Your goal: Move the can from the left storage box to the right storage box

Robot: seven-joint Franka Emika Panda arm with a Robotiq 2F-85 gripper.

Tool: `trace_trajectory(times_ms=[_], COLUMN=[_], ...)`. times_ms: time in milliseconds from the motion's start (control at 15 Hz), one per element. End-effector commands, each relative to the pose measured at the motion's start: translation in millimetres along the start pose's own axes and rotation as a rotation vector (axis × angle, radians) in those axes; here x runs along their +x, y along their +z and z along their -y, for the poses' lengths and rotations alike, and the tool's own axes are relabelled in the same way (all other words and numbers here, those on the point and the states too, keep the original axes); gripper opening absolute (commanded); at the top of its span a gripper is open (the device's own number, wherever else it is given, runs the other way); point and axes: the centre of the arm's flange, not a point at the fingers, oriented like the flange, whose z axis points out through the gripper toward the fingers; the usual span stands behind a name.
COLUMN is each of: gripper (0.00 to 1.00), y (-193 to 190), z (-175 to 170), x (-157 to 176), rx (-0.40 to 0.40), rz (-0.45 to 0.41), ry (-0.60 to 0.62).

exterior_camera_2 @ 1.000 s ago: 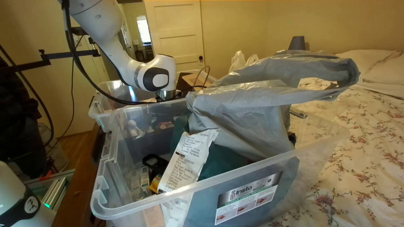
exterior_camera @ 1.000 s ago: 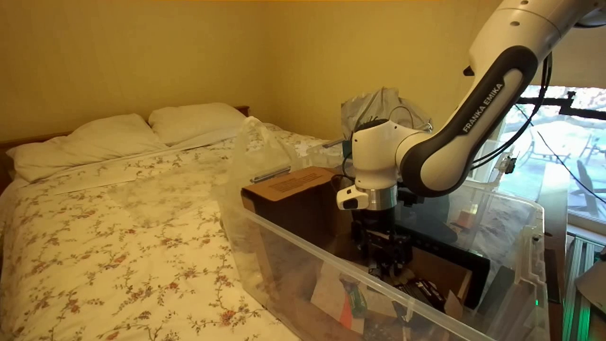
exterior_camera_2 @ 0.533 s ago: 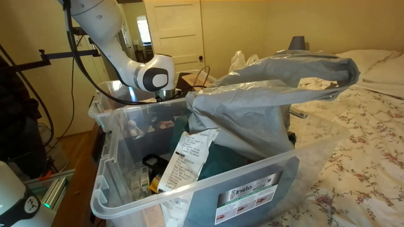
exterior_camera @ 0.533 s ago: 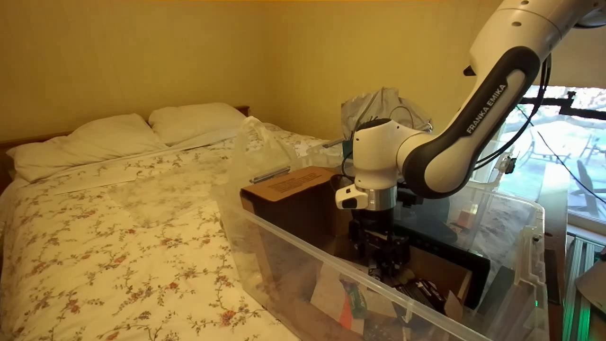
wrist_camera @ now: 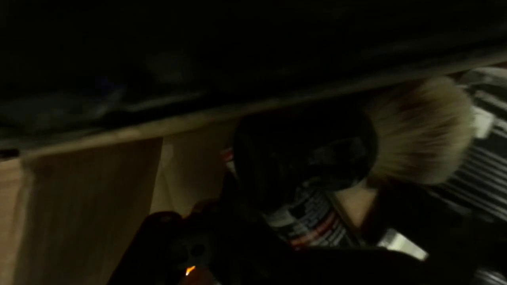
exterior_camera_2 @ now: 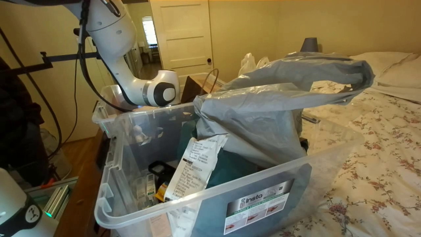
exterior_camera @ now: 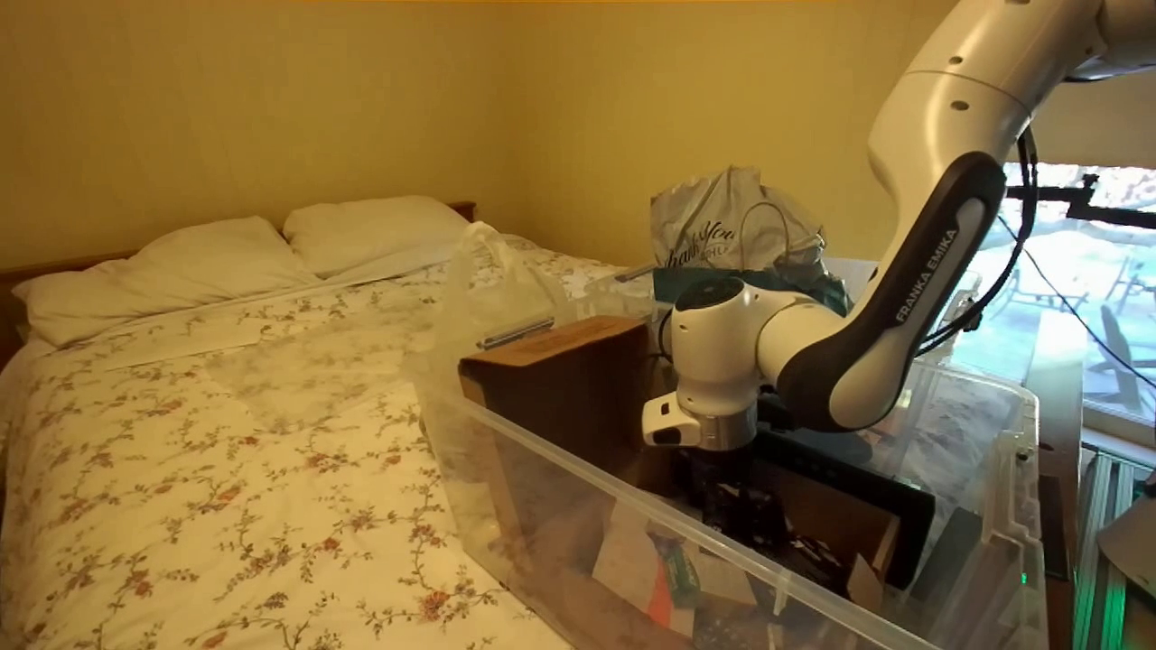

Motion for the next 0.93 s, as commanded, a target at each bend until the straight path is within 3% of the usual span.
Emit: trace_trajectory(times_ms=[0,267,600,867], gripper=[0.59,0.33,0.22,0.13], y=[25,15,-23,-75], z=[-11,-14,-6,15], x=[17,15,-6,-38], rx=[-0.028,-0.073,-0.146,-0.175], rz=[0.019,0.029,0.007,-0.108], ry=[0.037,0.068,0.108,0.113])
